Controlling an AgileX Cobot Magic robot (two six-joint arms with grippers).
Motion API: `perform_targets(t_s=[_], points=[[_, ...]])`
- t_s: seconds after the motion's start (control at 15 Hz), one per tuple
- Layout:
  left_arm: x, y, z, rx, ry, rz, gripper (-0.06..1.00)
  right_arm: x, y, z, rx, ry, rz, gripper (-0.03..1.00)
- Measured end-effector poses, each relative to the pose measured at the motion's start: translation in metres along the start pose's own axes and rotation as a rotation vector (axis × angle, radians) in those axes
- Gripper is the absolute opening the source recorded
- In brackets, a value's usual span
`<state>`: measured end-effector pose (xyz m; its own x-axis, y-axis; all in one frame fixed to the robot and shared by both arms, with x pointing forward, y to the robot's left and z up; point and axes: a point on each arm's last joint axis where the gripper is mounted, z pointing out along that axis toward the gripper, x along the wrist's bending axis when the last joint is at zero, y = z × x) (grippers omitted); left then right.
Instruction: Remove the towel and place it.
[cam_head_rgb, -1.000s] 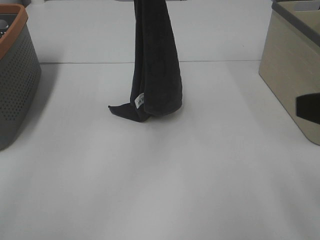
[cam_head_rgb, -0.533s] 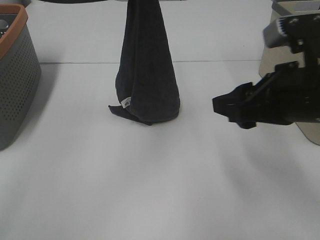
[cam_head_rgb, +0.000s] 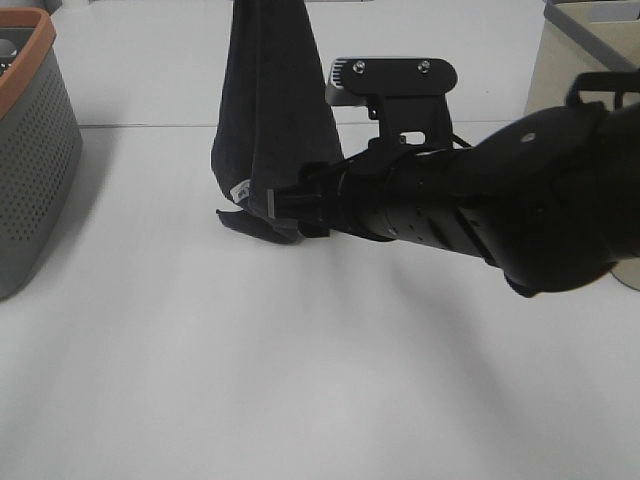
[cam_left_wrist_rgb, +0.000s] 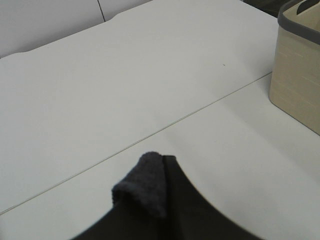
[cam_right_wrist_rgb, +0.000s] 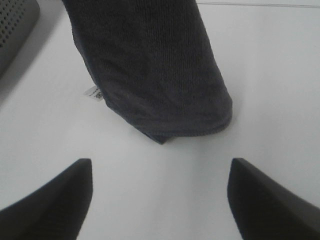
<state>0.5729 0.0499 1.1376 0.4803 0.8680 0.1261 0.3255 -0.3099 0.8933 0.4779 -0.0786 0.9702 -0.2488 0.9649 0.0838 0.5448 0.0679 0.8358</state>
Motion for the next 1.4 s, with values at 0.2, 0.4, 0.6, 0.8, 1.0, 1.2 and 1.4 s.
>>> perform_targets(t_s=[0.2,0.4,0.6,0.8,1.0,1.2,1.4], points=[[-0.001,0.002,-0.002,0.020,-0.004,-0.034,0.00,0.019,0.016,0.017,-0.061,0.048,0.010,0.77],[-0.015,0.010,-0.008,-0.007,-0.036,-0.027,0.00,0.031,0.019,0.037,-0.063,0.052,0.034,0.77],[-0.017,0.023,-0.014,-0.048,-0.045,-0.033,0.00,0.038,0.012,0.054,-0.035,0.034,0.067,0.77],[-0.017,0.027,-0.016,-0.063,-0.046,-0.036,0.00,0.036,0.020,0.060,-0.074,-0.036,0.188,0.77],[-0.019,0.023,-0.009,-0.047,-0.046,-0.036,0.00,0.036,0.036,0.059,-0.146,-0.070,0.224,0.77],[-0.019,0.023,-0.009,-0.047,-0.043,-0.039,0.00,0.026,0.030,0.065,-0.178,-0.201,0.224,0.76],[-0.019,0.021,-0.006,-0.045,-0.036,-0.024,0.00,0.020,0.023,0.067,-0.138,-0.273,0.217,0.76]])
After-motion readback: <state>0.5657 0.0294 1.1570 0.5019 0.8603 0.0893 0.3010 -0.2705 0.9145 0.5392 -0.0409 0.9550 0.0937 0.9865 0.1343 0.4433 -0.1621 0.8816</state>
